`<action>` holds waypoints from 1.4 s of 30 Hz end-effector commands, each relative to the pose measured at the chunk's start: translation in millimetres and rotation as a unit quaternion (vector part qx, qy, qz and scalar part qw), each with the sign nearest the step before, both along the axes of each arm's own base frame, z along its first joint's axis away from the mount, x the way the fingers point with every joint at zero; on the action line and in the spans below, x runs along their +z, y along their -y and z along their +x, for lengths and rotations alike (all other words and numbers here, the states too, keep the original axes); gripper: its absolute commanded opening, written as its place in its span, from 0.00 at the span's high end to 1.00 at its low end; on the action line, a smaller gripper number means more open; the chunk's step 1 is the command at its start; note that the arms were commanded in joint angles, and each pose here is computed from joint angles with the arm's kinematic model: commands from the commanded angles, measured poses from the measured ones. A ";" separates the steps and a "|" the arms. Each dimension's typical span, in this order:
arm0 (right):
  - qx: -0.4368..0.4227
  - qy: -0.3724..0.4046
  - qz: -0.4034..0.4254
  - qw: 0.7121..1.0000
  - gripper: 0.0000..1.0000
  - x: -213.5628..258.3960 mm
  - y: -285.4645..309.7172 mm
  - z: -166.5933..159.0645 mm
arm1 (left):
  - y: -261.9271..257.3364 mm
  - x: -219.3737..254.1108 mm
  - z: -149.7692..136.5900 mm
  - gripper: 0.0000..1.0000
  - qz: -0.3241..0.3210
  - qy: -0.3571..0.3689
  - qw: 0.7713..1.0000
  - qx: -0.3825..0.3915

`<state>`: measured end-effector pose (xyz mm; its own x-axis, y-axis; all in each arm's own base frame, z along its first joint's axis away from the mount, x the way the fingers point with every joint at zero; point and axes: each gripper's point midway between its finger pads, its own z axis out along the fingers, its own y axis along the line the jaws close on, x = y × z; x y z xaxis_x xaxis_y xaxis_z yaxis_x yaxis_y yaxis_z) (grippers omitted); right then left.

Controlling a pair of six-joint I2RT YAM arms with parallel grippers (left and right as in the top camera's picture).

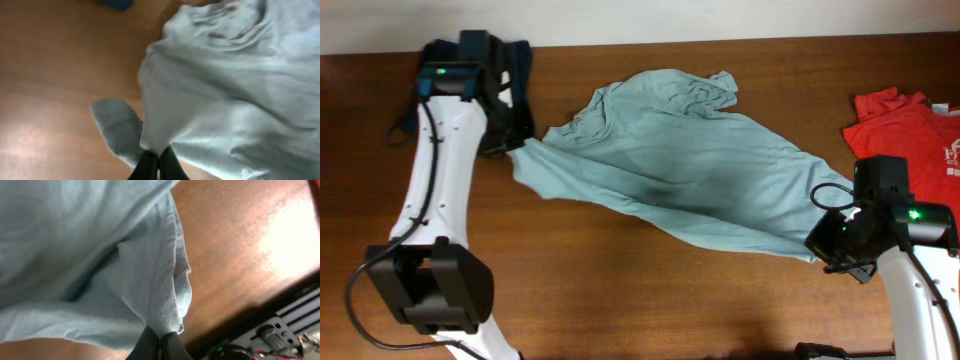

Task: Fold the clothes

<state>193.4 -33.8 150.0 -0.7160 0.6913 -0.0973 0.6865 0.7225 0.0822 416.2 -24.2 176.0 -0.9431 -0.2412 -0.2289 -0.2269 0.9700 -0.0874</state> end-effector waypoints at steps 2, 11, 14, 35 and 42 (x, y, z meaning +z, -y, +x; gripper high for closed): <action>-0.036 -0.010 -0.028 0.999 0.96 6.8 21.9 -9.4 | 8.0 20.0 15.2 0.99 0.015 0.053 0.998 -0.006; -0.051 -0.022 -0.011 0.998 0.96 32.5 28.1 -34.7 | 8.7 35.4 26.2 0.99 0.023 0.084 0.996 -0.006; -0.052 0.007 -0.022 0.998 0.96 56.7 27.7 -37.1 | 7.2 39.8 24.2 1.00 0.027 0.083 0.996 -0.007; -0.052 0.016 -0.027 0.998 0.96 68.1 20.4 -57.7 | 6.8 38.8 19.8 0.99 0.028 0.074 0.997 -0.007; -0.051 -0.003 -0.017 0.999 0.96 47.9 26.5 -38.2 | 9.2 41.9 37.7 1.00 0.023 0.106 0.994 -0.007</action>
